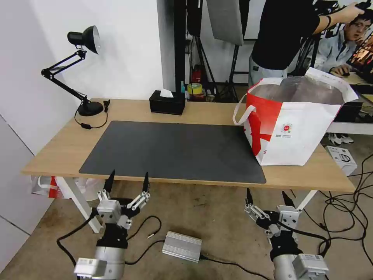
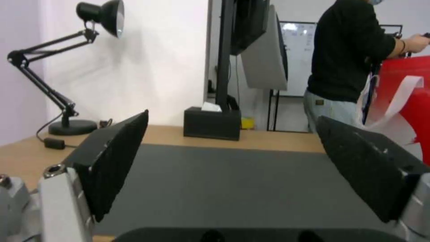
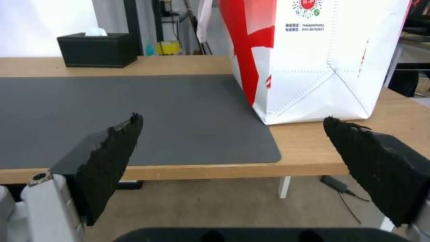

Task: Pick up the trash from the table and place it into the takeout bag.

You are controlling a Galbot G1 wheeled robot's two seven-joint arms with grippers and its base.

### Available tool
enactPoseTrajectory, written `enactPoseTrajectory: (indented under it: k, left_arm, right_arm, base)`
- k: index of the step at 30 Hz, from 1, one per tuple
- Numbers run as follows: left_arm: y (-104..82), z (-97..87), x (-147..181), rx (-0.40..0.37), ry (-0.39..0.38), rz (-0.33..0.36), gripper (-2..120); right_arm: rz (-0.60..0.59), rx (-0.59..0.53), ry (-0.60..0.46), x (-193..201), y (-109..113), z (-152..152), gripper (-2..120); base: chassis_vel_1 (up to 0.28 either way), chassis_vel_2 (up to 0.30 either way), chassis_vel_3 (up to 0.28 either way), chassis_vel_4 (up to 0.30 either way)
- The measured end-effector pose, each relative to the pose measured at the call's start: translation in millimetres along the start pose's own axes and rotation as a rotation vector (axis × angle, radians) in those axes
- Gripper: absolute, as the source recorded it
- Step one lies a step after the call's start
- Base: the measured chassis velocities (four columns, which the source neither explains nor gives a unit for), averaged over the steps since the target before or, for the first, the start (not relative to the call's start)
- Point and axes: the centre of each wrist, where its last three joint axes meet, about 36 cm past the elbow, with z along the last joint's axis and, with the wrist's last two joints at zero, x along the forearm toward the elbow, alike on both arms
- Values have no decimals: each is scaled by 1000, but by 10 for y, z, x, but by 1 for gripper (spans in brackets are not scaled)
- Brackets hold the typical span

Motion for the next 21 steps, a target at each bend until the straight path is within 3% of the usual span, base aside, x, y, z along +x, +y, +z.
enactPoseTrajectory:
  k: [21]
  left_arm:
    - [-51, 175, 72, 3, 48, -14, 100]
  right_arm:
    - [0, 0, 0, 0, 0, 0, 100]
  base:
    - [0, 0, 0, 0]
